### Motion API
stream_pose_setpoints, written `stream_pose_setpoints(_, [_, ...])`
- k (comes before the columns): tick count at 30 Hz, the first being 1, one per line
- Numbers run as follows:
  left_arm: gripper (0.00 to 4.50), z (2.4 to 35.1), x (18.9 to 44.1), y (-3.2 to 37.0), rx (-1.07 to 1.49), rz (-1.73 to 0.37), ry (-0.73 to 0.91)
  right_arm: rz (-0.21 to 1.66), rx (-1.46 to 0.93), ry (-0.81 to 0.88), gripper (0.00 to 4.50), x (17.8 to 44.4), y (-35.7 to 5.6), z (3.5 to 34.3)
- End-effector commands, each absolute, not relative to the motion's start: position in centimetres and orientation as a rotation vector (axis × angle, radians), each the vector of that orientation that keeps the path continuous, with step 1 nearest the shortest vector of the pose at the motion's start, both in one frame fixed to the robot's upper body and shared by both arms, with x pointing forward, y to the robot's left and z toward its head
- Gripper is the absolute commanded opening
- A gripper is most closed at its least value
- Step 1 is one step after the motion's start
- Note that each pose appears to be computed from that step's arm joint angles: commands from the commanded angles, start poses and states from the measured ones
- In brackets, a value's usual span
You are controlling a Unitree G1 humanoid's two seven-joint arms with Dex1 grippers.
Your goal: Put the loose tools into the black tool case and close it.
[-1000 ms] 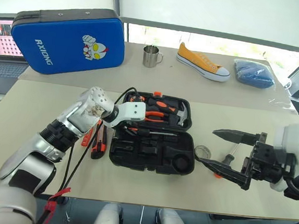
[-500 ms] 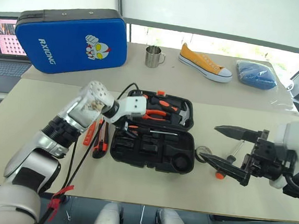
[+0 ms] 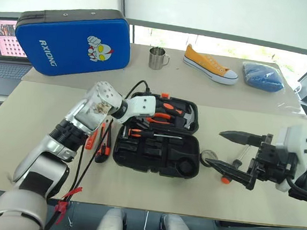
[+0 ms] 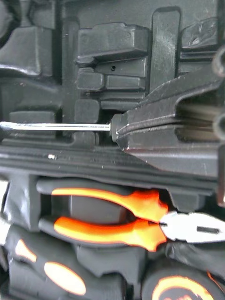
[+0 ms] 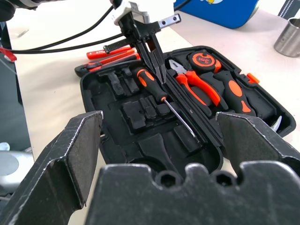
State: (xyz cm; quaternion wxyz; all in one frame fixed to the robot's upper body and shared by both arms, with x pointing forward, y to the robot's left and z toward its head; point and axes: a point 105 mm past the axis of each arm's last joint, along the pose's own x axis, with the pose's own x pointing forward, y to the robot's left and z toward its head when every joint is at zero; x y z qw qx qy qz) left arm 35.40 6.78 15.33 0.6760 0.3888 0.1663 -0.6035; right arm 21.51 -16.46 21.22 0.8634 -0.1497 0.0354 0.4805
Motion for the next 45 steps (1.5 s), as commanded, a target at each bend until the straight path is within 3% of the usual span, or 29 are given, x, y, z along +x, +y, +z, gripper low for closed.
stream_pose_setpoints(1, [0.05,15.1,35.5,6.6,0.907,-1.36,0.364,1.009,-0.343,0.034,4.5,21.3,-16.3,22.0])
stream_pose_setpoints(15, [0.05,10.7,36.4,7.3,1.197,-1.397,0.413,0.982,-0.315,0.034,4.5,21.6,-16.4,21.8])
stream_pose_setpoints(21, [0.05,15.0,36.9,6.2,0.923,-1.358,0.256,0.895,-0.329,0.085,4.5,22.0,-17.8,20.5])
stream_pose_setpoints(27, [0.05,21.8,34.5,8.7,0.494,-1.359,0.092,0.659,-0.318,0.142,4.5,21.4,-21.8,19.2])
stream_pose_setpoints(28, [0.55,22.6,34.0,9.1,0.434,-1.364,0.106,0.617,-0.309,0.161,4.5,20.9,-22.7,18.9])
stream_pose_setpoints(31, [1.4,24.3,31.7,9.9,0.323,-1.438,0.129,0.521,-0.272,0.222,4.5,19.2,-24.9,18.0])
stream_pose_setpoints(34, [2.49,26.5,27.5,10.7,0.263,-1.635,0.089,0.31,-0.149,0.362,4.5,14.6,-29.6,15.9])
stream_pose_setpoints(39, [4.21,27.3,26.5,10.3,0.265,-1.682,0.071,0.185,-0.066,0.437,4.5,12.0,-31.4,14.6])
stream_pose_setpoints(40, [4.45,27.4,26.4,10.1,0.265,-1.691,0.063,0.186,-0.071,0.443,4.5,12.3,-31.0,14.2])
stream_pose_setpoints(45, [4.45,27.5,26.2,9.1,0.3,-1.713,0.032,0.219,-0.062,0.423,4.5,15.7,-28.2,12.8])
